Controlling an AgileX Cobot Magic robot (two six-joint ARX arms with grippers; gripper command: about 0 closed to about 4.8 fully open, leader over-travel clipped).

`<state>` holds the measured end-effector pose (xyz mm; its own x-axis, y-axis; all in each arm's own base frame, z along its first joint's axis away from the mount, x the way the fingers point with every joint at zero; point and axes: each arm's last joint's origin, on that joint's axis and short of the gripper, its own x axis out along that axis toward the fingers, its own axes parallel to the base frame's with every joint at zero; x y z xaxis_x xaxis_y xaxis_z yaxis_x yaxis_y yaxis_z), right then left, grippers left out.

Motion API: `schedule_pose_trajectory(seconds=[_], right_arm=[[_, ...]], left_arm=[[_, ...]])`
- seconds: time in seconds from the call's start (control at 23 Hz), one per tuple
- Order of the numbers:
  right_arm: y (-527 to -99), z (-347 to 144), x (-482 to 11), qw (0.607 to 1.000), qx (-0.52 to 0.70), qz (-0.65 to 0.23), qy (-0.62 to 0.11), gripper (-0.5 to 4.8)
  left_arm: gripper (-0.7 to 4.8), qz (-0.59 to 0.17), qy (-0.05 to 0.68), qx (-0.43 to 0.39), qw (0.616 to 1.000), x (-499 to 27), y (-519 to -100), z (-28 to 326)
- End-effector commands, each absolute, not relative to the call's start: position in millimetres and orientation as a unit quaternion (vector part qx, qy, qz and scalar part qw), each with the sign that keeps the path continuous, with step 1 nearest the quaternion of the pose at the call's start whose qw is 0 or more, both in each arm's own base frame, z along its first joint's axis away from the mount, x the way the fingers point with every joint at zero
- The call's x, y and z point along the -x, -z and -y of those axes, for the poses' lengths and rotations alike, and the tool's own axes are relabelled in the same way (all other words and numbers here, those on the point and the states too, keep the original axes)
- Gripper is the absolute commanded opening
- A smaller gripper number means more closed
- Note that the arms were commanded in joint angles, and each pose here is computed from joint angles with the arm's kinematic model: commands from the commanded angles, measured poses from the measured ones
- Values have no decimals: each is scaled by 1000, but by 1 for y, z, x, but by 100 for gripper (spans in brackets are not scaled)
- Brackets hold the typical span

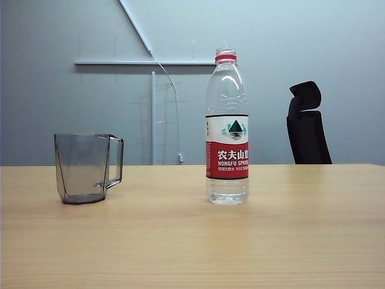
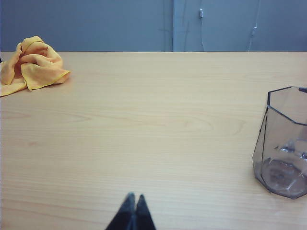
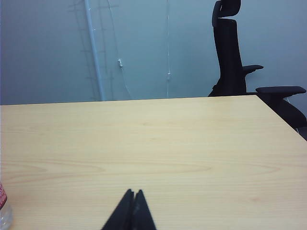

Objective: Pick up the mineral water bottle on the table and pour water into the mug until it's half full.

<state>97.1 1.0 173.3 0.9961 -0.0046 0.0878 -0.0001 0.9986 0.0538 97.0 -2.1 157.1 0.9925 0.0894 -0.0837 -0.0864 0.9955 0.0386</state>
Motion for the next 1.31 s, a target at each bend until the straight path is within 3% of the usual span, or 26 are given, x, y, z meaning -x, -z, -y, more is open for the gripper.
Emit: schedule_pose_trajectory(seconds=[0.04, 0.48, 0.7, 0.87, 1.09, 1.31], right_arm=[[-174, -1, -97, 998, -25, 51, 1, -6], [-174, -1, -97, 998, -32, 52, -2, -6], [-185, -5, -95, 982, -145, 97, -77, -5], [-196, -11, -93, 975, -155, 100, -123, -6], [-202, -23, -96, 970, -160, 62, -174, -6], [-200, -45, -110, 965, -150, -20, -213, 3]], left_arm=[[-2, -35, -42, -15, 998, -97, -159, 2], [-2, -36, -38, -15, 999, -97, -159, 3], [-2, -73, 22, -24, 997, -100, -153, 16], [-2, -112, 111, -42, 987, -99, -146, 35], [-2, -113, 182, -51, 976, -94, -145, 48], [-2, -112, 197, -53, 973, -92, -145, 51]])
